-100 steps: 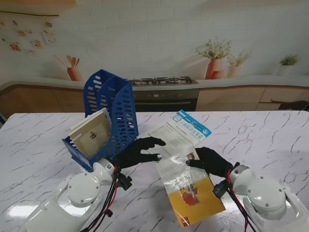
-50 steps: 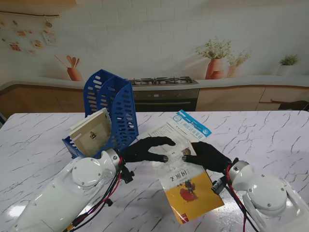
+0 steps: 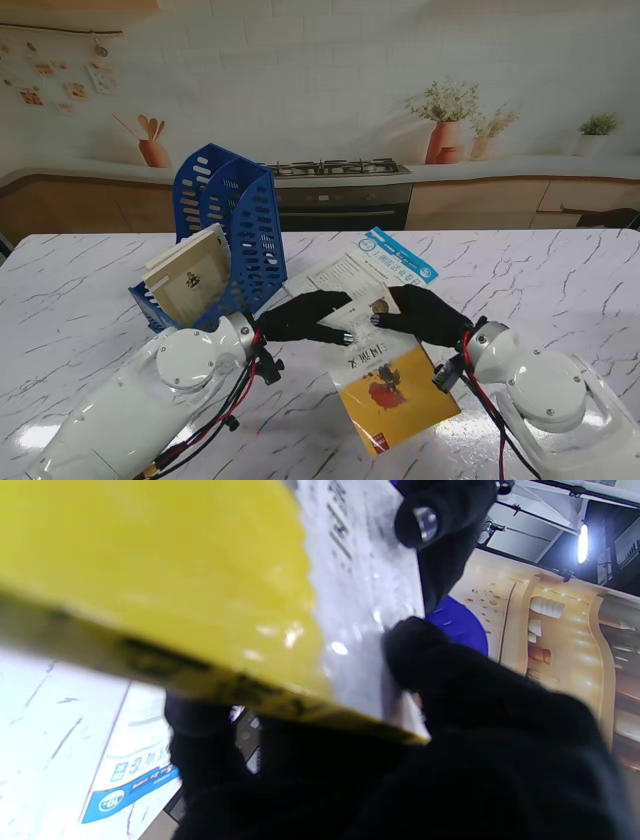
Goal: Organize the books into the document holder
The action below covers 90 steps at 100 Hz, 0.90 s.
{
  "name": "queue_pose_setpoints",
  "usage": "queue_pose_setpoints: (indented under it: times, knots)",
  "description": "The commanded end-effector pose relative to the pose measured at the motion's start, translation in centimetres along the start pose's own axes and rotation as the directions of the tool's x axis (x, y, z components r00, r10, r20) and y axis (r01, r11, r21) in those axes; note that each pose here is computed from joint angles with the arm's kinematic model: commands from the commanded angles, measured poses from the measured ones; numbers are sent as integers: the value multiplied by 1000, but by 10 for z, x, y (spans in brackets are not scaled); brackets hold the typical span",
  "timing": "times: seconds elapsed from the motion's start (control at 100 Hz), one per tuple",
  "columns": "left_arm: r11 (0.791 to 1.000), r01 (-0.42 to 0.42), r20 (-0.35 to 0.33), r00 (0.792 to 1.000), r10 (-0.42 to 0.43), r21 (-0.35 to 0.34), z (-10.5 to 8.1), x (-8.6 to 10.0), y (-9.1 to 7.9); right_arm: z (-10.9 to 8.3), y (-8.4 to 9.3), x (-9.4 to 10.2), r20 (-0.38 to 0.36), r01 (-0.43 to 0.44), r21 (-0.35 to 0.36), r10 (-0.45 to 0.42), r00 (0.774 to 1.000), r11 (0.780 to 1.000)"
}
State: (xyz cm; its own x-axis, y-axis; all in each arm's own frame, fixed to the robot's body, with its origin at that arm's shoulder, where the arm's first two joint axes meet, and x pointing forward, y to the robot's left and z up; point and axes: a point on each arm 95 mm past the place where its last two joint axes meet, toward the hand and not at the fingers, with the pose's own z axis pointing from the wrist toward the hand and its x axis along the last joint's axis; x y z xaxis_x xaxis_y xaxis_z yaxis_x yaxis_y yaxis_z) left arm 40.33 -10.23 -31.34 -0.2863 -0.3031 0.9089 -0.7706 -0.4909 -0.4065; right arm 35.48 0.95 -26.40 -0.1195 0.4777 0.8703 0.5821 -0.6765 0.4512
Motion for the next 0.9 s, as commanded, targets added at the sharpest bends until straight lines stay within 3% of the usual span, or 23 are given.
queue_pose_setpoints:
  times: [0.0, 0.2, 0.49, 0.89]
  knots:
    - [1000, 5, -28, 1000, -5, -12, 4, 3, 6, 1, -2, 3, -8, -4, 9, 4, 1000, 1000]
    - [995, 70, -26, 997, -69, 70, 12, 0, 13, 5, -2, 4, -16, -4, 14, 4, 1000, 1000]
    - [987, 136, -52, 990, -132, 90, 10, 1, 13, 10, 0, 5, -34, 0, 8, 0, 999, 1000]
    - [969, 202, -51, 979, -196, 146, 0, 9, 11, 8, 4, -6, -25, -70, -39, 69, 997, 997]
